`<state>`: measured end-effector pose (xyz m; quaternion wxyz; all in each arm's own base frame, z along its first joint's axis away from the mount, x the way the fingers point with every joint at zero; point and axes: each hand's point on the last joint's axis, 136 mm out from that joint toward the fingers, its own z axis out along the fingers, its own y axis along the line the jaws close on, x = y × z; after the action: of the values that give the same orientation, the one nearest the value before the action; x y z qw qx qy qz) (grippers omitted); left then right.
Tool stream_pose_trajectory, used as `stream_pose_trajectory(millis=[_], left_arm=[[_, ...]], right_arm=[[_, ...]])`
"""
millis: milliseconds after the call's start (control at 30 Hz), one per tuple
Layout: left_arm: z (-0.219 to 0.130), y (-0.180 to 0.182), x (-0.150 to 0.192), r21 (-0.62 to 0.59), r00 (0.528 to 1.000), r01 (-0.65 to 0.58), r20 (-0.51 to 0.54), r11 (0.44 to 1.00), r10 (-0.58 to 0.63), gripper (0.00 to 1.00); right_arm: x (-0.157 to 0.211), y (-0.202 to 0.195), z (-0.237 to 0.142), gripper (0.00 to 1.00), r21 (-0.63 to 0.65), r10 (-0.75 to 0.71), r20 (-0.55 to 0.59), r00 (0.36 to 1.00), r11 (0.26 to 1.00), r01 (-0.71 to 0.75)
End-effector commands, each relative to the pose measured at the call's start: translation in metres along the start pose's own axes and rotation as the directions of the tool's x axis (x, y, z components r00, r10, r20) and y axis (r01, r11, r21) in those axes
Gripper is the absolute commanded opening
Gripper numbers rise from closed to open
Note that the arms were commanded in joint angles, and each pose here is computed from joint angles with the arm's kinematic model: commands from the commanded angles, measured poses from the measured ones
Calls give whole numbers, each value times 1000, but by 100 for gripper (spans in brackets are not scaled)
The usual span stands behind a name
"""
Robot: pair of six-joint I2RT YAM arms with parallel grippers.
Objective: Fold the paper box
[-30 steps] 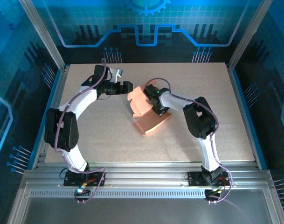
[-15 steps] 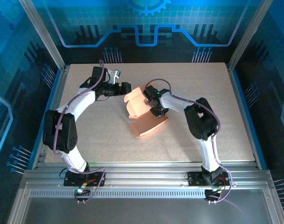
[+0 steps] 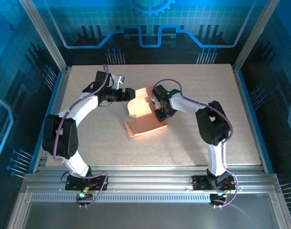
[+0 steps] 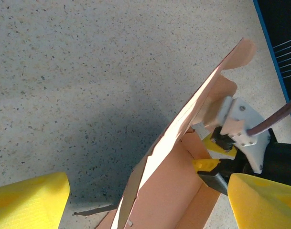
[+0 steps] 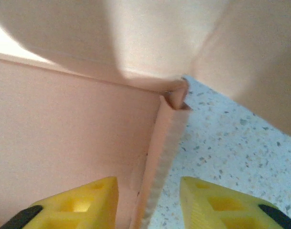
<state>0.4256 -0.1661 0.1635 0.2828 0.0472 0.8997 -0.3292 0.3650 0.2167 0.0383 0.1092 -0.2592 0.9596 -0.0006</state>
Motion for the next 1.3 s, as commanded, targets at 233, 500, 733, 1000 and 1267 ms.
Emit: stream_pose_trajectory(millis=[233,500,733,1000,1267], left_arm=[[-8,-9,-2,-7,997,-70,26,997,71,88],[-3,-7,1,1,997,-70,10,998,70,88],[-3,-7,1,1,998,-69,9,998,69,88],[-1,-7,0,9,998,-65,4,998,65,88],[1,-10,-1,22,997,-80,8,997,80,88]], right_arm=[[1,18,-38,49,-303,200,94,975,939,-163],[20,12,-26,44,-533,381,19,924,786,-313],[31,6,-6,33,-540,405,-31,914,763,-357],[49,4,18,26,-508,410,-102,906,762,-402],[42,1,2,33,-486,397,-66,916,789,-377]])
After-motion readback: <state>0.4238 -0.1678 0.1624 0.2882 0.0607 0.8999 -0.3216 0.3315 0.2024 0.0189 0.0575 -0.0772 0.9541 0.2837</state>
